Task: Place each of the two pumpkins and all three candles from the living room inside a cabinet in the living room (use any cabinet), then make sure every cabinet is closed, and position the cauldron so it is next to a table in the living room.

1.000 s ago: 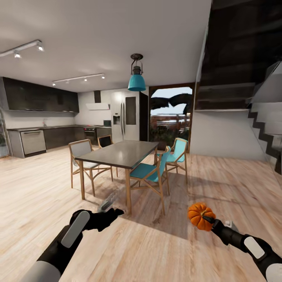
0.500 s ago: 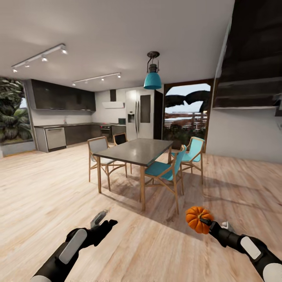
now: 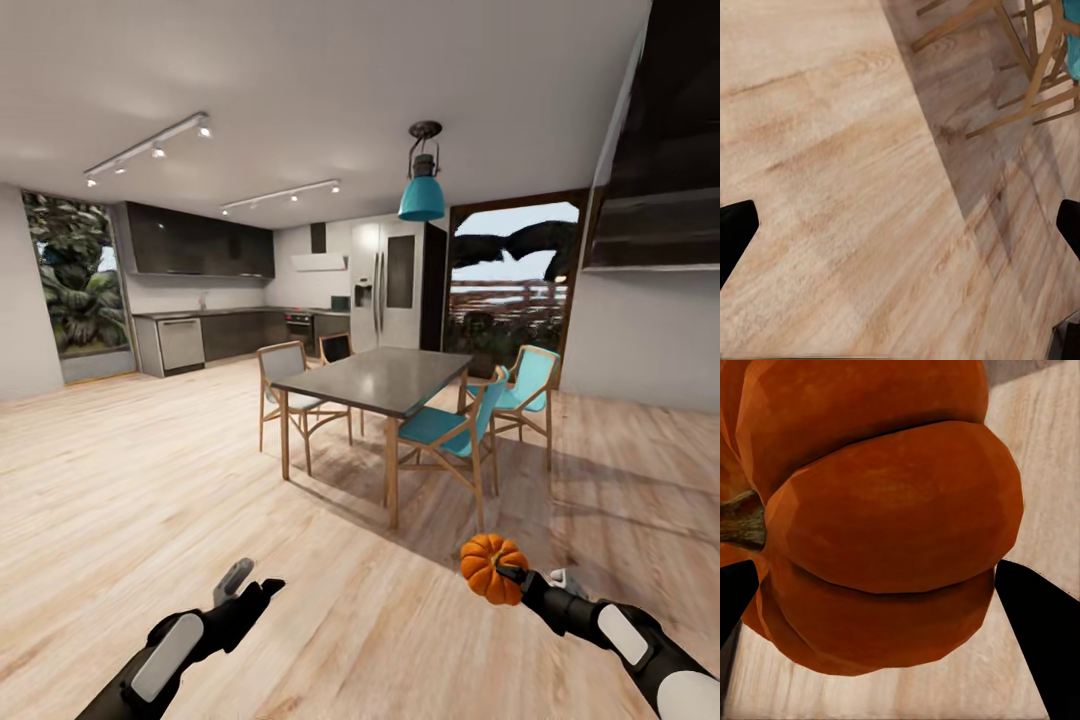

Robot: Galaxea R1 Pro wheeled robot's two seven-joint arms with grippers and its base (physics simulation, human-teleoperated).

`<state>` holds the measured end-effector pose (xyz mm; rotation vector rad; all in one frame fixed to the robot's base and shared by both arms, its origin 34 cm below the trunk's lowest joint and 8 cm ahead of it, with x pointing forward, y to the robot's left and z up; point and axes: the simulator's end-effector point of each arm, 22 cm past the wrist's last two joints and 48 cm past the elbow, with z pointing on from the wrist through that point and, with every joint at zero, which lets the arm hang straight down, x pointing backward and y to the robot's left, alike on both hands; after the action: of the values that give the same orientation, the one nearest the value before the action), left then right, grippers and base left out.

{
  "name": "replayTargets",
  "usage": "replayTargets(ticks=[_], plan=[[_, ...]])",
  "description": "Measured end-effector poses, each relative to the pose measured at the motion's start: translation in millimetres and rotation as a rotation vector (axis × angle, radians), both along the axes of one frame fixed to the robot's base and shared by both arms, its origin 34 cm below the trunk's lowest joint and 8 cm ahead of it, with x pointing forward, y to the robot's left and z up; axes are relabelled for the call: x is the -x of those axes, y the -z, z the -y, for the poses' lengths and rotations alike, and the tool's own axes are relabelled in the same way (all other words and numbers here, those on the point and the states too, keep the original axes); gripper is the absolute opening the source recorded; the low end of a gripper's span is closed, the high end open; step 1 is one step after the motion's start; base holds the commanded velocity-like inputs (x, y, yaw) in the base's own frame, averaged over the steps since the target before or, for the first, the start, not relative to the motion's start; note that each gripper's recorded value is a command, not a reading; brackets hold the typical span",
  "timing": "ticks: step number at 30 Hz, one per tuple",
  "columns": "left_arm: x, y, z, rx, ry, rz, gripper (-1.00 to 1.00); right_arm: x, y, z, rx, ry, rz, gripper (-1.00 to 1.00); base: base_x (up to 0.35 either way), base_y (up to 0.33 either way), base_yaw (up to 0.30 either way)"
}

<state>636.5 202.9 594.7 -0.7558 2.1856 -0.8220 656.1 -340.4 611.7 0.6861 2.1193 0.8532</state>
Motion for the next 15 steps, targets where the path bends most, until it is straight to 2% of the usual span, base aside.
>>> replayTargets(ticks=[2,6,15], plan=[[2.9,1.7,-3.6,0.023,0.001,0.014,1.00,0.5,3.5,-3.3,0.020,-0.015,-0.002,-1.00,-0.032,0.017,0.166],[4.2,3.2,-15.4,0.033,-0.005,0.027,1.00,-0.5,9.7,-14.3,0.057,-0.040,0.003,-1.00,-0.010,0.005,0.163],[1.6,5.3,-27.7,0.051,-0.040,0.025,1.00,-0.5,17.0,-19.9,0.063,-0.048,-0.005,-1.00,-0.001,0.001,0.160]])
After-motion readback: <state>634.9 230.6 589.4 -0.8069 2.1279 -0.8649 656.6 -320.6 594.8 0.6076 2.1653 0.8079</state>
